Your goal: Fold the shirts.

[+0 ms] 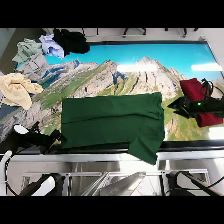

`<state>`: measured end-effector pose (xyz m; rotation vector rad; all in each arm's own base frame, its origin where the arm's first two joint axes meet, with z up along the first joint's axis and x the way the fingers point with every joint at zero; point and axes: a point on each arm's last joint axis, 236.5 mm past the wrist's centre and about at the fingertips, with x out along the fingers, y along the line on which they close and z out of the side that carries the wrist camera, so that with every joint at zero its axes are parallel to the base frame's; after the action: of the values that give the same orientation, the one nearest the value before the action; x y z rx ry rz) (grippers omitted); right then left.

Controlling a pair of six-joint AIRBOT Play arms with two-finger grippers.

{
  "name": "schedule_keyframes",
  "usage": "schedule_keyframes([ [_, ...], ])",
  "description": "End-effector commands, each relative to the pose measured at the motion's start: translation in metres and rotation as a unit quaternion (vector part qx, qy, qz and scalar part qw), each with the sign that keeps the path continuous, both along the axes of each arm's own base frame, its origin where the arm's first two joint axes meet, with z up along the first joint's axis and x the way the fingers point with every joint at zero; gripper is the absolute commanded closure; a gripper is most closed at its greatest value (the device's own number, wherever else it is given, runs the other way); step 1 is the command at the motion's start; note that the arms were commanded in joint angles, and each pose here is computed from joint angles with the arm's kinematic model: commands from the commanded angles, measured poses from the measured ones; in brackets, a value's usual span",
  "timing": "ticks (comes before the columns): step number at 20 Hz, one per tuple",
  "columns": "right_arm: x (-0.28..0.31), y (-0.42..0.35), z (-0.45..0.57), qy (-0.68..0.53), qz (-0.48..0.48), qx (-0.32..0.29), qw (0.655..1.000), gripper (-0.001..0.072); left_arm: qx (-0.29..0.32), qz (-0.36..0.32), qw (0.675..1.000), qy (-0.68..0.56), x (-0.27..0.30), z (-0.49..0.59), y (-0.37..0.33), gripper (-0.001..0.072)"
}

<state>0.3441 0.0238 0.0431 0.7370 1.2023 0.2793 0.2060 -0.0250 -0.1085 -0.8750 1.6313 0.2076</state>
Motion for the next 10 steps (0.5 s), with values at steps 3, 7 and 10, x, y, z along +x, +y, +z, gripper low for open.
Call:
schedule_keyframes([
  [3,0.001,0.0,0.001,-0.003,0.001,0.001,1.0,0.0131,0.039,0.001,0.999,0.002,0.012,-0.02,0.011,0.0122],
  [7,0.001,-0.001,0.001,-0.003,0.0,0.001,1.0,0.0131,0.054,-0.013,0.998,-0.019,0.017,-0.019,0.0,0.0435],
  [10,-0.004,0.002,0.001,0.003,0.008,0.004,1.0,0.0131,0.063,-0.018,0.997,-0.05,0.018,-0.015,0.001,0.0655],
])
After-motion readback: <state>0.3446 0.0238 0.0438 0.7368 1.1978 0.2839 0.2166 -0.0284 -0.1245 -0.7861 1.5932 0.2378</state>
